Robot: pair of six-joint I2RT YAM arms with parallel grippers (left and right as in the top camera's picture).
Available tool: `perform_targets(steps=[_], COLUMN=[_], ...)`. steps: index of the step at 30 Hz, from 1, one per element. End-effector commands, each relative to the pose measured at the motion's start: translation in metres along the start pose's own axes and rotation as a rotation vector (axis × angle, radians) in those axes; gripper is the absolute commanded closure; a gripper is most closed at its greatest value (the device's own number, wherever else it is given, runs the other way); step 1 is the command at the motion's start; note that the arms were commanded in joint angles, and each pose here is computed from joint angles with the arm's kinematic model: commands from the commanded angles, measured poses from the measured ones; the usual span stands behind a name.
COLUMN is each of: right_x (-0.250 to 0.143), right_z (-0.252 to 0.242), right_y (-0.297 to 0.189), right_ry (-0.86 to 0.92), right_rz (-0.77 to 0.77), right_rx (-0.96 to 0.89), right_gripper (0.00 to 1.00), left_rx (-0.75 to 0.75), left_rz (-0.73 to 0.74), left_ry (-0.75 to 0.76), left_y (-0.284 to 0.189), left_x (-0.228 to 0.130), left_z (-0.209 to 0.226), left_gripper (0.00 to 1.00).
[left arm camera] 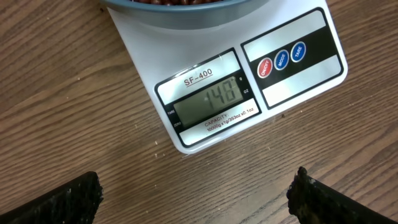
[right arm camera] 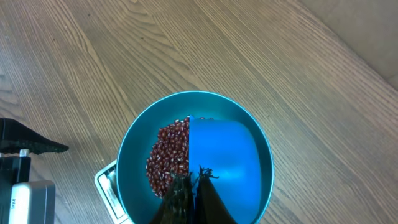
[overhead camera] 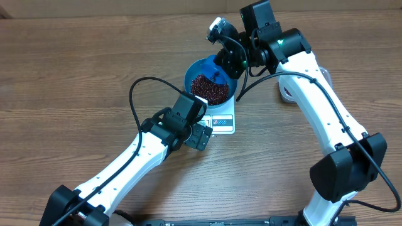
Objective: Scoop item into bowl and weigh 150g on scale
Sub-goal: 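Keep tilting the blue scoop over the teal bowl with the right gripper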
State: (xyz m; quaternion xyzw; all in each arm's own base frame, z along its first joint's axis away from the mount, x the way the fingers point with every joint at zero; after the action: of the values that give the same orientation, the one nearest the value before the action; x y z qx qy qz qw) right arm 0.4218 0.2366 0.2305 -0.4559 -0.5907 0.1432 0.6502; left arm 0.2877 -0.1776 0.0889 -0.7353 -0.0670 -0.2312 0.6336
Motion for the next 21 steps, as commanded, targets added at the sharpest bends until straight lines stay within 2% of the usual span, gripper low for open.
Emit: perform_targets(steps=[1, 18, 21], right_x=[0.0214, 0.0246, 0.0288], right_z=[-0.0001, -0.0039, -0.0055], right_y=[-0.0268, -0.0274, -0.0278], right_ry=[-0.06, -0.062, -0.019], right_rz=[-0.059, -0.072, -0.091], right_rx=[-0.043, -0.059, -0.064], right_gripper=[0.96, 0.96, 0.96], left_rx=[0.014, 0.014, 0.014], left_rz=[-0.004, -0.004, -0.004], left_ry=[0.015, 0.015, 0.015], left_y=[0.0002, 0.0002, 0.0002], left_x=[0.0005, 0.0006, 0.0006], left_z=[0.0035, 0.0034, 0.0034], left_gripper=[0.01, 0.0, 0.0])
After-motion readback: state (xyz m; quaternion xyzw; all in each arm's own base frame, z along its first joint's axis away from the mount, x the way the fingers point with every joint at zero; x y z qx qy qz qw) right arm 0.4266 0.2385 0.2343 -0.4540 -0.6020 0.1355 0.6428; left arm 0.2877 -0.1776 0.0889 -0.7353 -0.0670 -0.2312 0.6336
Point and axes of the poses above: each gripper's point midway between its finger pads, its own y axis out along the fingers, its own z axis along the line the jaws close on, x = y × z, the point moved 1 cm from there along -y, back along the fingers, and after that the axes turned 12 degrees about -y, right-handed, at the moved point
